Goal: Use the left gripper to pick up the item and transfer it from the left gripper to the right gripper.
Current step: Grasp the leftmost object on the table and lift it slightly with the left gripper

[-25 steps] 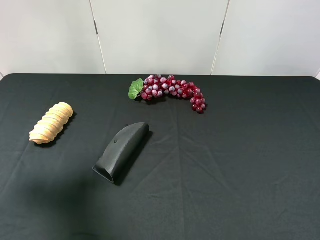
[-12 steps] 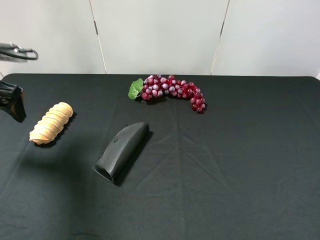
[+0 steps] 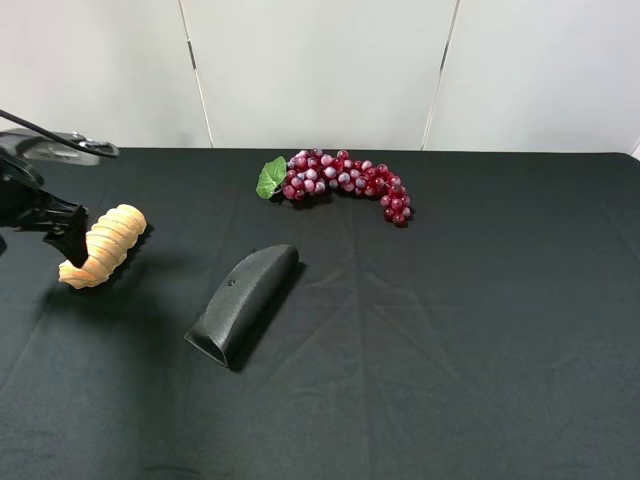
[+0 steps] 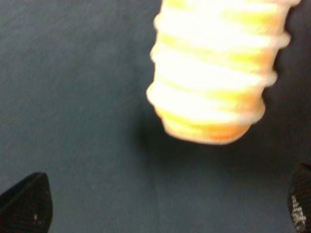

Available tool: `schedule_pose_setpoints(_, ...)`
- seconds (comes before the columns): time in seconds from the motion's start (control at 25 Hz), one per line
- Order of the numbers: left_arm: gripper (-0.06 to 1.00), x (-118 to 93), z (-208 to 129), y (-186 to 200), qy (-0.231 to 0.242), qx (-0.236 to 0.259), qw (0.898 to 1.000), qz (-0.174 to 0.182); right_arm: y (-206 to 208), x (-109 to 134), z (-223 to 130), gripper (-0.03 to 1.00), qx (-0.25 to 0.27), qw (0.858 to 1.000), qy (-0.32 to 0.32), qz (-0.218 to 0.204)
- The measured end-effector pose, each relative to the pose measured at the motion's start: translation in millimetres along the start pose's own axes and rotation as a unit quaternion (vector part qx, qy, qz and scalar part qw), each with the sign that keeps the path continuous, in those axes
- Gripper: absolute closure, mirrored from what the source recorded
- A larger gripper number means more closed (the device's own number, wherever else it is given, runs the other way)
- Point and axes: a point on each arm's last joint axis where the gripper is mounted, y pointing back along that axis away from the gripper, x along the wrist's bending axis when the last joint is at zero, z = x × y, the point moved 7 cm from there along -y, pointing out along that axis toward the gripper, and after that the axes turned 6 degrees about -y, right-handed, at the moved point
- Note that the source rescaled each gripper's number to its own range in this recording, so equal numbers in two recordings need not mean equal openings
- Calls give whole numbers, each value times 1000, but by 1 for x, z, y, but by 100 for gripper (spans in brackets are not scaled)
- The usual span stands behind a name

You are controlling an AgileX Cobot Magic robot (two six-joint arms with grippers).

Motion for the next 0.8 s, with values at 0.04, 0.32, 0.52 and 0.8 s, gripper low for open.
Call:
schedule_pose_setpoints(0.04, -2, 0, 1, -4, 0, 2, 1000, -1, 0, 0, 0, -3, 0, 1000, 0, 0)
schedule_pose_setpoints(0.32, -2, -4, 9, -23, -1, -1, 1000, -17, 0, 0, 0, -3, 0, 1000, 0, 0)
schedule_pose_setpoints(0.52, -1, -6, 15, -25, -12, -19, 999, -23, 0, 0, 0, -3, 0, 1000, 0, 0)
schedule_pose_setpoints(0.8, -1, -5, 20, -28, -17, -33, 999, -19, 0, 0, 0, -3, 0, 1000, 0, 0)
